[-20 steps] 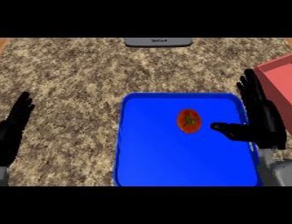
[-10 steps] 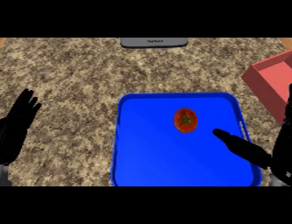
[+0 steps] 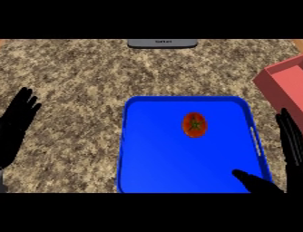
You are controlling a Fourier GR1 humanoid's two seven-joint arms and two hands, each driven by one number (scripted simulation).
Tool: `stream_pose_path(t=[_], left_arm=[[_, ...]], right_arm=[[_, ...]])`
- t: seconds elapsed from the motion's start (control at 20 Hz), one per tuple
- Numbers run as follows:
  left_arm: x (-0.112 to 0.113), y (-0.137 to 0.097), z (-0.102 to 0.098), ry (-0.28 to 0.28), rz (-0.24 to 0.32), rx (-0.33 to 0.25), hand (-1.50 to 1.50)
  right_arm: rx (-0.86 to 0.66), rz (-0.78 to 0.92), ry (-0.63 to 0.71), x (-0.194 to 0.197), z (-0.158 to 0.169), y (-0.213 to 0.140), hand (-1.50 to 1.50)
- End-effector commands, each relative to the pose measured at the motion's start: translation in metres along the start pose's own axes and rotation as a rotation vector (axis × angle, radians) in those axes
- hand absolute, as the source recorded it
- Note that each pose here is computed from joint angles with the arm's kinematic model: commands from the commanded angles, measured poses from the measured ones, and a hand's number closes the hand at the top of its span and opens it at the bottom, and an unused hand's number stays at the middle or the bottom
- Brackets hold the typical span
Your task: Pick the tomato from the tray and place it in the cardboard box
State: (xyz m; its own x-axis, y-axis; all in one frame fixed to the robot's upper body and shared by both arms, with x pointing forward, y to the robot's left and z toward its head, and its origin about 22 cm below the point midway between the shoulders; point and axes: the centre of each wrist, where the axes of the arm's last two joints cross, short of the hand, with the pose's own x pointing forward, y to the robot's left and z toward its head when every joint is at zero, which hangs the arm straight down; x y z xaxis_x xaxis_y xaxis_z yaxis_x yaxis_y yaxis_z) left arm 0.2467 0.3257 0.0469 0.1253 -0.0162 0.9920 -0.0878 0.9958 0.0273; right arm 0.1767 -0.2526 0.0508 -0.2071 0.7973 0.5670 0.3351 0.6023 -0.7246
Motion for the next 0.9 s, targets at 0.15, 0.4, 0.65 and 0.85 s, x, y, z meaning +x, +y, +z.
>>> stream_pose_path(t=[0.15, 0.4, 0.65, 0.85], left_arm=[[0.002, -0.012, -0.003, -0.003, 0.008, -0.021, 0.00], [0.009, -0.008, 0.001, 0.005, 0.002, -0.062, 0.00], [0.012, -0.017, 0.009, 0.012, -0.001, -0.051, 0.00], [0.017, -0.005, 0.003, -0.017, 0.004, -0.002, 0.00]], right_arm=[[0.204, 0.251, 0.203, 0.033, -0.002, -0.004, -1.50], [0.291, 0.333, 0.342, 0.084, -0.020, 0.005, -1.50], [0.393, 0.320, 0.425, 0.140, -0.051, 0.016, -1.50], [0.437, 0.337, 0.481, 0.146, -0.062, 0.023, -1.50]])
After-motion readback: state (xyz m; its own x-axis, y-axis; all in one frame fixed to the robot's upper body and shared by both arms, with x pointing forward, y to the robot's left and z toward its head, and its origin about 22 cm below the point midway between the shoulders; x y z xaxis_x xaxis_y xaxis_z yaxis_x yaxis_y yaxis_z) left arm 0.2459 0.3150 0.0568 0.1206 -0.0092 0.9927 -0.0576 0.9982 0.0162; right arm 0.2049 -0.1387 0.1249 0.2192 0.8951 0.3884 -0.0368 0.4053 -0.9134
